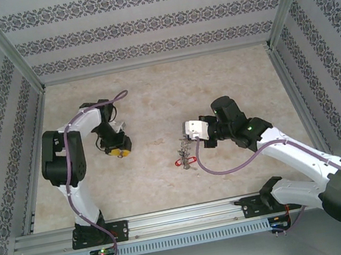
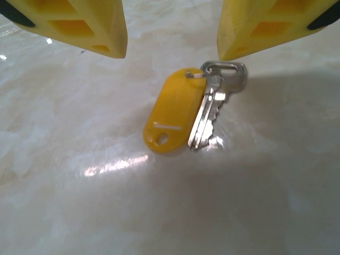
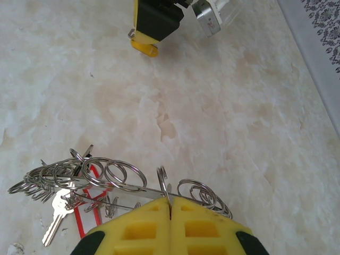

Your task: Put the keys on the keyring

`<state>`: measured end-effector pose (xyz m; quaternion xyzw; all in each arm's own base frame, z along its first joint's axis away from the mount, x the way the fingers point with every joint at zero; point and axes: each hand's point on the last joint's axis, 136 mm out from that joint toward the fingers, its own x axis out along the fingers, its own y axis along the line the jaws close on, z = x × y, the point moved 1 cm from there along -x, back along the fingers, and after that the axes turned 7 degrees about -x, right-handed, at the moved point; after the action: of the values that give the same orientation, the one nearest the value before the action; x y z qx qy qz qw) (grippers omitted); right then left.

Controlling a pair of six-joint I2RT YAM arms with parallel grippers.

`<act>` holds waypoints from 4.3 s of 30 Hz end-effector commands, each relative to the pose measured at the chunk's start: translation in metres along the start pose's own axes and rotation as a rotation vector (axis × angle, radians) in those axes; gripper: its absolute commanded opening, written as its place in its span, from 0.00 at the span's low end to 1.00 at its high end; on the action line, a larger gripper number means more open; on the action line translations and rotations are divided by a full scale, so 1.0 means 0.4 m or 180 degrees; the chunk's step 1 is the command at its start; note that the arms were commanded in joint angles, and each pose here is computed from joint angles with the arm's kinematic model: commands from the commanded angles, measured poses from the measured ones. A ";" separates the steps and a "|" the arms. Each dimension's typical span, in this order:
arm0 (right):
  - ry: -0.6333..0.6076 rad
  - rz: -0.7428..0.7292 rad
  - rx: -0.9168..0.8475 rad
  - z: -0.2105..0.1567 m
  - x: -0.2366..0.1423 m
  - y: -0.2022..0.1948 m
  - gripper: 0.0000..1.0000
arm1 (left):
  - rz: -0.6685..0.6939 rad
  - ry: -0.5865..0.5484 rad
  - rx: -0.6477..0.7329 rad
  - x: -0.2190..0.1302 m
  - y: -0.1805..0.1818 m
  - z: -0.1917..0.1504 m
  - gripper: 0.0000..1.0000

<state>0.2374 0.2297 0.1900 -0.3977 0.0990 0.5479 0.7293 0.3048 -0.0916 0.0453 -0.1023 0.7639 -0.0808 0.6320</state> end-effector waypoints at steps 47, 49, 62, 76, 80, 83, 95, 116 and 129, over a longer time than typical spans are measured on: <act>-0.0013 -0.0249 -0.0049 0.024 -0.035 -0.045 0.00 | 0.0052 -0.0636 -0.0833 0.054 -0.062 -0.009 0.06; -0.0015 -0.0247 -0.0040 0.023 -0.035 -0.044 0.00 | -0.0087 -0.0694 -0.1007 0.053 -0.075 -0.003 0.05; -0.0022 -0.0234 -0.0008 0.028 -0.044 -0.040 0.00 | -0.0698 -0.0522 -0.0206 -0.052 -0.197 -0.036 0.34; -0.0010 -0.0258 0.0005 0.025 -0.049 -0.036 0.00 | 0.0036 0.0269 0.2107 -0.015 -0.162 -0.109 0.42; -0.0006 -0.0250 0.0011 0.024 -0.049 -0.035 0.00 | 0.0443 0.0375 0.2313 -0.009 -0.119 -0.079 0.42; 0.0009 -0.0275 0.0010 0.021 -0.052 -0.038 0.00 | 0.0467 0.0538 0.2477 0.019 -0.099 -0.088 0.41; 0.0012 -0.0280 0.0024 0.018 -0.049 -0.044 0.00 | 0.0433 0.0464 0.2857 0.052 -0.102 -0.082 0.39; 0.0022 -0.0289 0.0082 0.017 -0.048 -0.054 0.00 | 0.0935 0.0206 0.3003 0.102 -0.103 -0.048 0.17; 0.0023 -0.0293 0.0078 0.015 -0.048 -0.051 0.00 | 0.0598 -0.0268 0.2820 0.033 -0.171 -0.050 0.00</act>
<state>0.2406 0.2155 0.1955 -0.4002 0.1140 0.5196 0.7462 0.2833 -0.1505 0.0407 0.2654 0.6532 -0.3342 0.6255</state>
